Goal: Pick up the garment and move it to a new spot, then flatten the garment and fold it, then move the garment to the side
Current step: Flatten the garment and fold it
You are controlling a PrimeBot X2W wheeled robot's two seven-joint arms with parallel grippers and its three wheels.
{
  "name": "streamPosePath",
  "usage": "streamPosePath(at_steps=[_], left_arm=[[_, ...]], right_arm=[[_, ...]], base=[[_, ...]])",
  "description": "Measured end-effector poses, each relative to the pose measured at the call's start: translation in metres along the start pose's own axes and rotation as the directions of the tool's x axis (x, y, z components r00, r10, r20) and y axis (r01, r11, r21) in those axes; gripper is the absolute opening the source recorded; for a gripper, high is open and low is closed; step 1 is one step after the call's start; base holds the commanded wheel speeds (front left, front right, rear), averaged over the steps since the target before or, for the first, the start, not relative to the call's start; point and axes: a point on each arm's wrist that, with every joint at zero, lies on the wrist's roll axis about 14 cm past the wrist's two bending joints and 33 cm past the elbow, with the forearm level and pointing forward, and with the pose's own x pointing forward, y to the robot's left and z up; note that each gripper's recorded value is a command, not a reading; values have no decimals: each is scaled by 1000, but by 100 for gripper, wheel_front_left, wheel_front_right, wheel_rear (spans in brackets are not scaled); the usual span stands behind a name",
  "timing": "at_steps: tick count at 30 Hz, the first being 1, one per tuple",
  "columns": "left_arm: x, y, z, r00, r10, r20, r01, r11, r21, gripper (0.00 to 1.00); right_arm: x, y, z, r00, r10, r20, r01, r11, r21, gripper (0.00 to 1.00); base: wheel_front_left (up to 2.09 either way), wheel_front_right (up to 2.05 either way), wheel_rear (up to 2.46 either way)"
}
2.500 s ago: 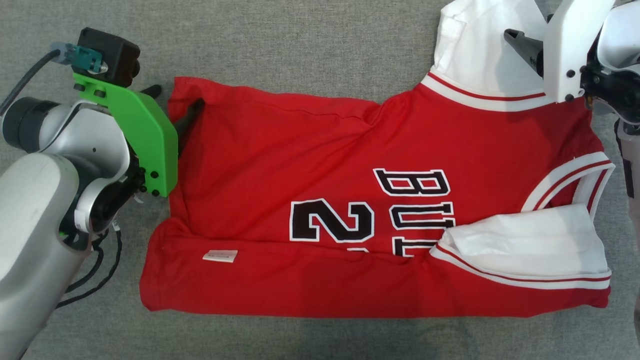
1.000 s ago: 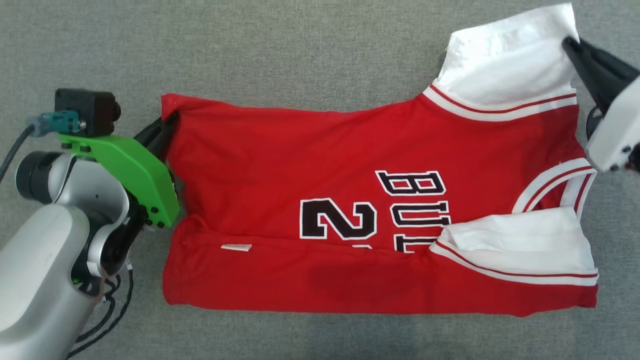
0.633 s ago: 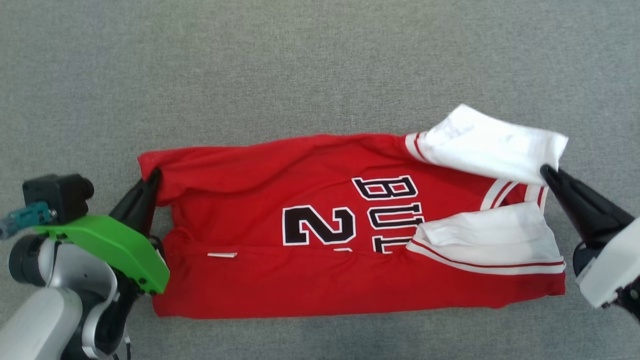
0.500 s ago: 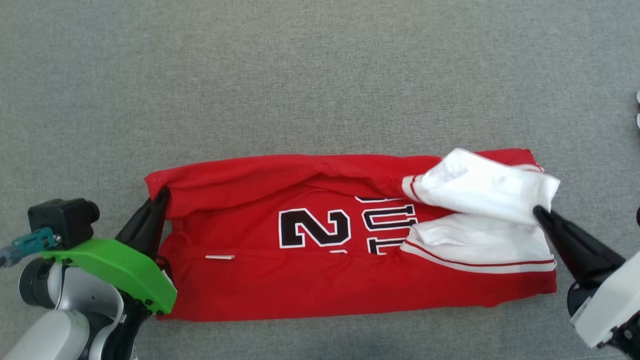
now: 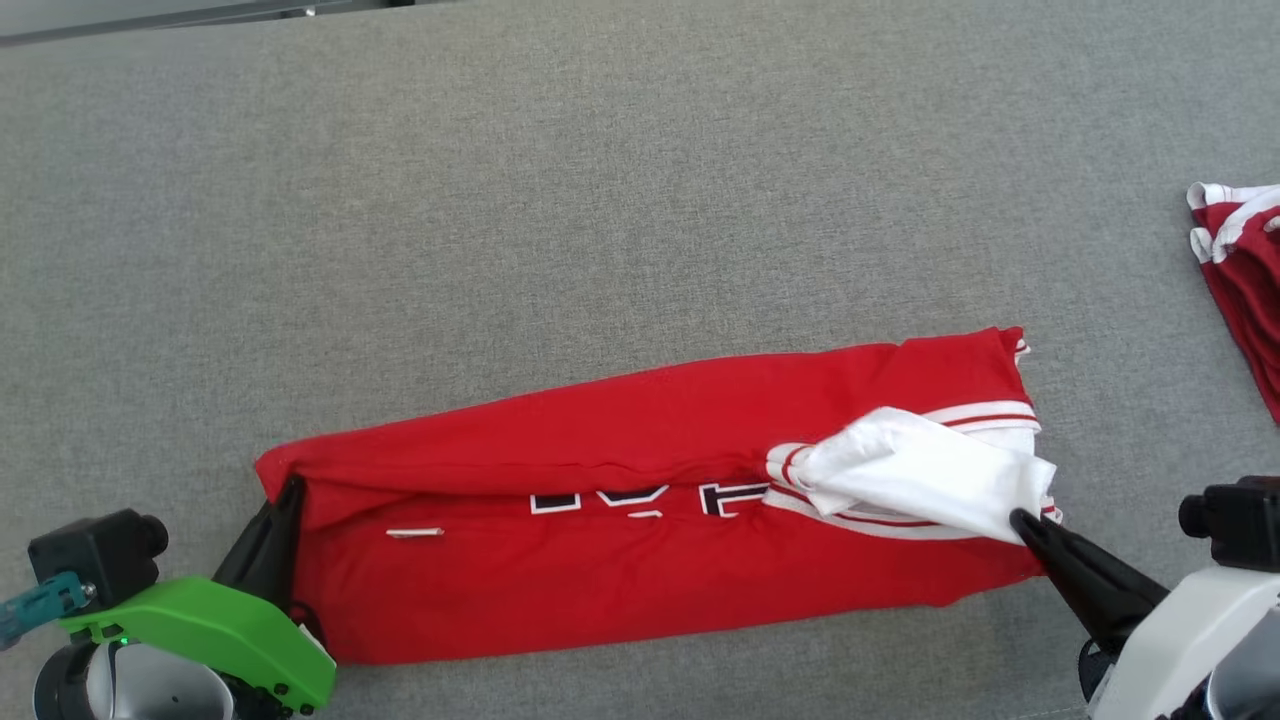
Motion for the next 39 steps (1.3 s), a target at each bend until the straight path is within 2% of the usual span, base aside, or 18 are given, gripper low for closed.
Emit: streamPosePath(at_steps=[3,4,5,6,7,8,9,10,13,16,18,22,25,31,39], left_arm=[[-3,3,-8,1000,16,-18,-16,1000,-3,0],[-4,4,-10,1000,21,-20,-21,1000,-7,0],[-5,4,-11,1000,23,-21,-24,1000,-11,0],[-7,4,-14,999,25,-26,-25,1000,-14,0],[-9,4,-17,999,27,-34,-27,999,-18,13],[-11,4,-21,999,30,-44,-31,999,-22,35],[-13,5,-24,998,34,-49,-36,999,-24,71],[-14,7,-25,998,41,-51,-42,999,-25,100],[-19,10,-27,997,56,-44,-57,998,-23,100],[-25,16,-28,996,84,-30,-84,996,-13,100],[-29,23,-24,993,116,4,-116,993,1,100],[-37,39,-5,976,181,123,-188,981,43,100],[-43,50,9,953,220,207,-237,970,59,100],[-50,60,19,927,248,282,-280,957,79,100],[-57,69,23,906,268,327,-308,948,77,100]], right_arm=[[4,-3,6,1000,0,13,1,999,-49,0],[5,-6,5,1000,-6,8,6,998,-70,15],[6,-8,5,1000,-10,7,11,996,-89,51],[7,-10,4,1000,-15,0,15,994,-110,100],[8,-13,2,1000,-21,-6,20,992,-121,100],[8,-13,1,1000,-19,-11,18,991,-130,100],[9,-13,2,1000,-17,-8,16,991,-134,100],[9,-14,2,1000,-18,-8,16,990,-138,100],[5,-14,-1,999,-12,-31,8,994,-109,100],[-3,-15,18,999,-8,31,9,999,-48,100],[-9,-18,37,996,-15,90,17,1000,-22,100],[-12,-31,51,994,-54,92,56,998,-14,100],[-1,-35,43,998,-57,29,56,998,12,100],[34,-32,21,995,-40,-94,46,997,57,100],[68,-27,-19,962,-18,-272,47,994,101,100]], base=[[0,0,0],[0,0,0],[0,0,0],[0,0,0],[0,0,0],[0,0,0],[0,0,0],[0,0,0],[0,0,0],[0,0,0],[0,0,0],[0,0,0],[0,0,0],[0,0,0],[0,0,0]])
